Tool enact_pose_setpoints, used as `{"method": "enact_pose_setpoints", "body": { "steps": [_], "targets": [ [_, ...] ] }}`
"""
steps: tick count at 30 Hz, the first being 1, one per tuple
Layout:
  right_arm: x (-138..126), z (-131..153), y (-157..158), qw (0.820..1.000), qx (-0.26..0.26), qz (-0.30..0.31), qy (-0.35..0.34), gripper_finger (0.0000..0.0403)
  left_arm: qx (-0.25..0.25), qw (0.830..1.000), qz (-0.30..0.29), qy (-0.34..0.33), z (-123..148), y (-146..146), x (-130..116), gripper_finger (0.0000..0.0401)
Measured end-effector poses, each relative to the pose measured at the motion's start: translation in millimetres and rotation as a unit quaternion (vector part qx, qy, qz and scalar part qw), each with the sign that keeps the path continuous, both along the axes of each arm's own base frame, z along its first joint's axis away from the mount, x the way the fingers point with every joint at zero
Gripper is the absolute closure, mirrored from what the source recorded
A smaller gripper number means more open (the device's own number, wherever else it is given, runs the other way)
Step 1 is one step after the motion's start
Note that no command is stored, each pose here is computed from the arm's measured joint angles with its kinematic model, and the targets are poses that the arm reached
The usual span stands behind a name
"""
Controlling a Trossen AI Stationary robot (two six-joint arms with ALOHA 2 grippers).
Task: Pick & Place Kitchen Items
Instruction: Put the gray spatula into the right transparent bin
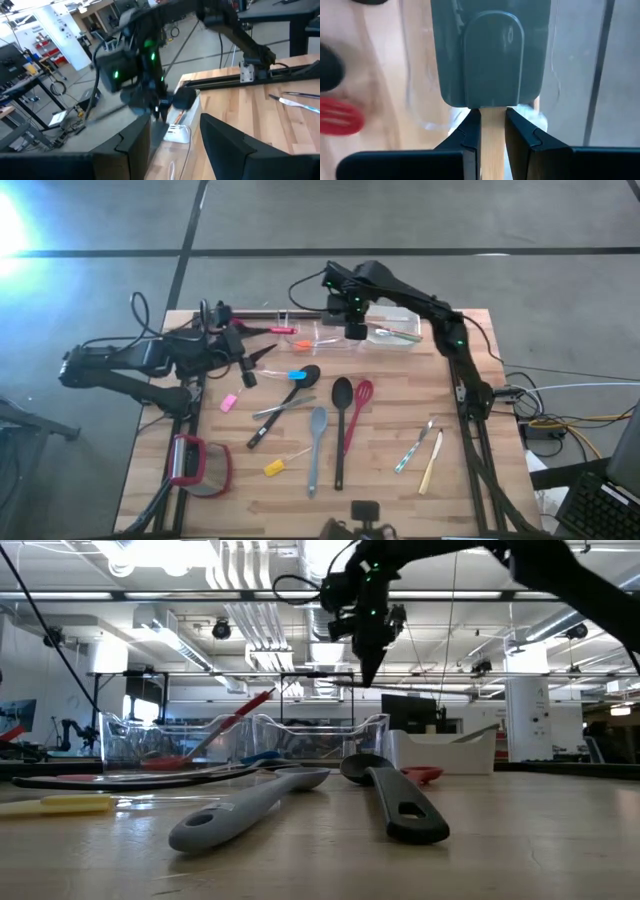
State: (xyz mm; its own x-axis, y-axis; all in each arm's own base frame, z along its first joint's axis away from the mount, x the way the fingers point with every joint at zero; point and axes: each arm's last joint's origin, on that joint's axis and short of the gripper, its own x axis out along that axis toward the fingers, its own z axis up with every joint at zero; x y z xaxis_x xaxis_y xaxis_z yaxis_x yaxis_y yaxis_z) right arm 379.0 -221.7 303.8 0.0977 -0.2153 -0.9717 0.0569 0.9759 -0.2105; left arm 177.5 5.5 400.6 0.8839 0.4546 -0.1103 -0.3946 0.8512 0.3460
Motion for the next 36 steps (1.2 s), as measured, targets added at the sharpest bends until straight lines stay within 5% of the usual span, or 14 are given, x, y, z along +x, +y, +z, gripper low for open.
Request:
{"method": "enact_pose_setpoints", "body": {
  "steps": [10,28,36],
  "targets": [
    [13.6,-46.3,-17.0,0.987,-0.097,0.043,0.124,0.0358,0.013,1.0,-0.001,0.004,1.9,0.6,-6.9,0.0224],
    [60.9,-41.4,29.2,0.972,-0.184,0.138,0.055,0.0358,0.023,0.999,-0.003,0.028,-3.5,0.2,1.1,0.0224],
    [70.4,-64.0,28.6,0.975,-0.168,0.133,0.057,0.0358,0.022,0.999,-0.003,0.028,-3.5,0.2,1.0,0.0224]
  ]
}}
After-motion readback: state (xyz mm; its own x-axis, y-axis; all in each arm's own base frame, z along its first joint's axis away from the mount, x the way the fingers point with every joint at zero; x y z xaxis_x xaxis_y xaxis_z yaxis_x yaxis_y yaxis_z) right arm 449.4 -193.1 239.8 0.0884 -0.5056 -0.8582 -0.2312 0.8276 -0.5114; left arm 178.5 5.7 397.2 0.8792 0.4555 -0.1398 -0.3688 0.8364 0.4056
